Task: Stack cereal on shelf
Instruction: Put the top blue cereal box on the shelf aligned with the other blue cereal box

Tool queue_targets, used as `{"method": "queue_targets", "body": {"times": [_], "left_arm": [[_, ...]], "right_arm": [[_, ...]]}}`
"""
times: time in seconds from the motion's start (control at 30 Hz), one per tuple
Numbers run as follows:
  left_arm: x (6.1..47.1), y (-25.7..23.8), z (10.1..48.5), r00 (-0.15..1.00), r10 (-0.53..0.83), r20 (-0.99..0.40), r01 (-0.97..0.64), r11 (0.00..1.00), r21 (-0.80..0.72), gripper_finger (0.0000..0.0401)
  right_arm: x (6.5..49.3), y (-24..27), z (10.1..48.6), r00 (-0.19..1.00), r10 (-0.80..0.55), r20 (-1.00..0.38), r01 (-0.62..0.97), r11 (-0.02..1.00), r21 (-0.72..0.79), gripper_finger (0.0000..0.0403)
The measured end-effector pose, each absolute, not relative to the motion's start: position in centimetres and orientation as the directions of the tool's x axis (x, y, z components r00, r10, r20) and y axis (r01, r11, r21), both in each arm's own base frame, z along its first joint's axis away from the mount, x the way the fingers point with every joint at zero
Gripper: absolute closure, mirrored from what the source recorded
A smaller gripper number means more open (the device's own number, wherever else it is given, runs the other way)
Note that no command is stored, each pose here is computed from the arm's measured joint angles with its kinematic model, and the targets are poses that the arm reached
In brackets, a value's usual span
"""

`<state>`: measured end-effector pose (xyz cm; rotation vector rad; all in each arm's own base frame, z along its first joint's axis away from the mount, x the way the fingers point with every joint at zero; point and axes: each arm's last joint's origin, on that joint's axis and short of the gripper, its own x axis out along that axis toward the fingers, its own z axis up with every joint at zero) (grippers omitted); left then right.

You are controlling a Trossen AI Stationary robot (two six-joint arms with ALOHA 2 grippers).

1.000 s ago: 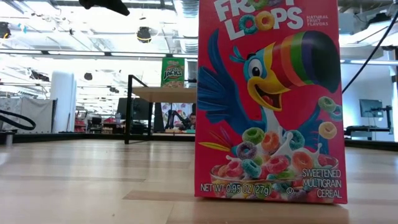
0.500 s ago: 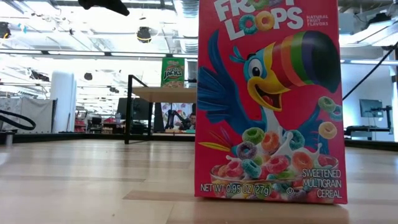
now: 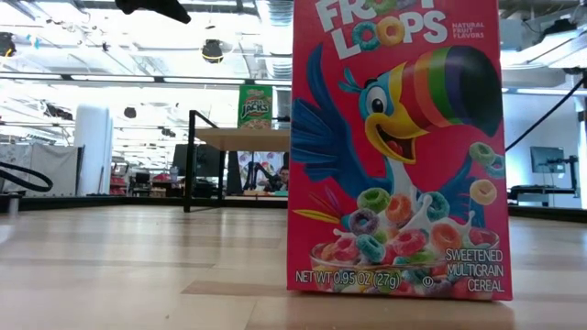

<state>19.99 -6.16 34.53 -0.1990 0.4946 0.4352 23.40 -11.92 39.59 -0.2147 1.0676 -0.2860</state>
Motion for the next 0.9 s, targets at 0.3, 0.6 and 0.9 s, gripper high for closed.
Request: {"method": "queue_targets", "body": {"times": [0.3,0.6,0.9], "left_arm": [[20.0,-6.2,34.5,0.791,0.355,-0.498,-0.447,0.891,-0.076,0.015],[20.0,-6.2,34.5,0.791,0.355,-0.498,-0.447,0.891,-0.076,0.015],[20.0,-6.2,34.5,0.791,0.355,-0.499,-0.446,0.892,-0.073,0.015]], "right_arm": [[23.0,-13.5,39.3,0.473,-0.275,-0.837,0.121,0.961,-0.247,0.0198],[22.9,-14.6,38.9,0.482,-0.239,-0.843,0.09,0.971,-0.223,0.0198],[23.4,-14.4,38.9,0.503,-0.234,-0.832,0.046,0.969,-0.245,0.0198]]}}
